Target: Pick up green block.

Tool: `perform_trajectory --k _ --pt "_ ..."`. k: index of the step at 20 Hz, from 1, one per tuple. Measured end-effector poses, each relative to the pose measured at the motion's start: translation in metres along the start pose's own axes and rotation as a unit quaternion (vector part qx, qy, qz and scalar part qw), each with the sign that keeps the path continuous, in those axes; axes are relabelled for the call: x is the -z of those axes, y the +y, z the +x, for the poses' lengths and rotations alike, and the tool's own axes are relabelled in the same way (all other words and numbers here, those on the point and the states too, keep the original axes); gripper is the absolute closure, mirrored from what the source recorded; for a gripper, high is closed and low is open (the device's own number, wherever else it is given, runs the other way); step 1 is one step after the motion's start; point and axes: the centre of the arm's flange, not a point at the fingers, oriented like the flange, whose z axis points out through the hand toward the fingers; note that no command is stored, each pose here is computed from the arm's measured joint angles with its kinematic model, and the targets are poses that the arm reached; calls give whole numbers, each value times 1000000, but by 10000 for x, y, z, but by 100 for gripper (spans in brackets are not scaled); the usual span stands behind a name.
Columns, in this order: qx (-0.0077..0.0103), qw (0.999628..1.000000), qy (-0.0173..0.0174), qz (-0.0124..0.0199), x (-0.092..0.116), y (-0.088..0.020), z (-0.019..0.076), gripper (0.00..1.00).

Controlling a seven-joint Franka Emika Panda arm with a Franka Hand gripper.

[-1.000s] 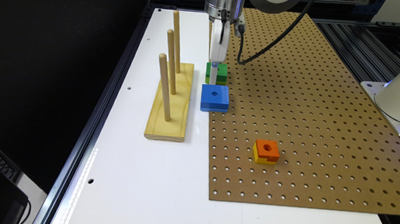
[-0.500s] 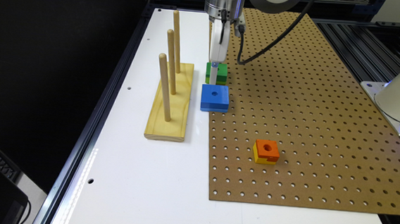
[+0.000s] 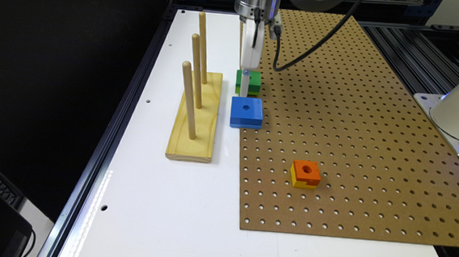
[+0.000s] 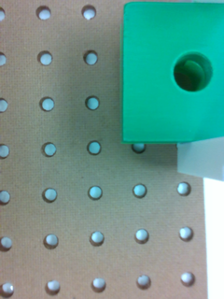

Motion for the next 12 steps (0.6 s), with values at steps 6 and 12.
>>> perform_trajectory --k 6,12 --pt "1977 999984 -2293 -4789 309 -1 -25 100" --pt "2629 999986 3211 -3378 588 -7 -24 100"
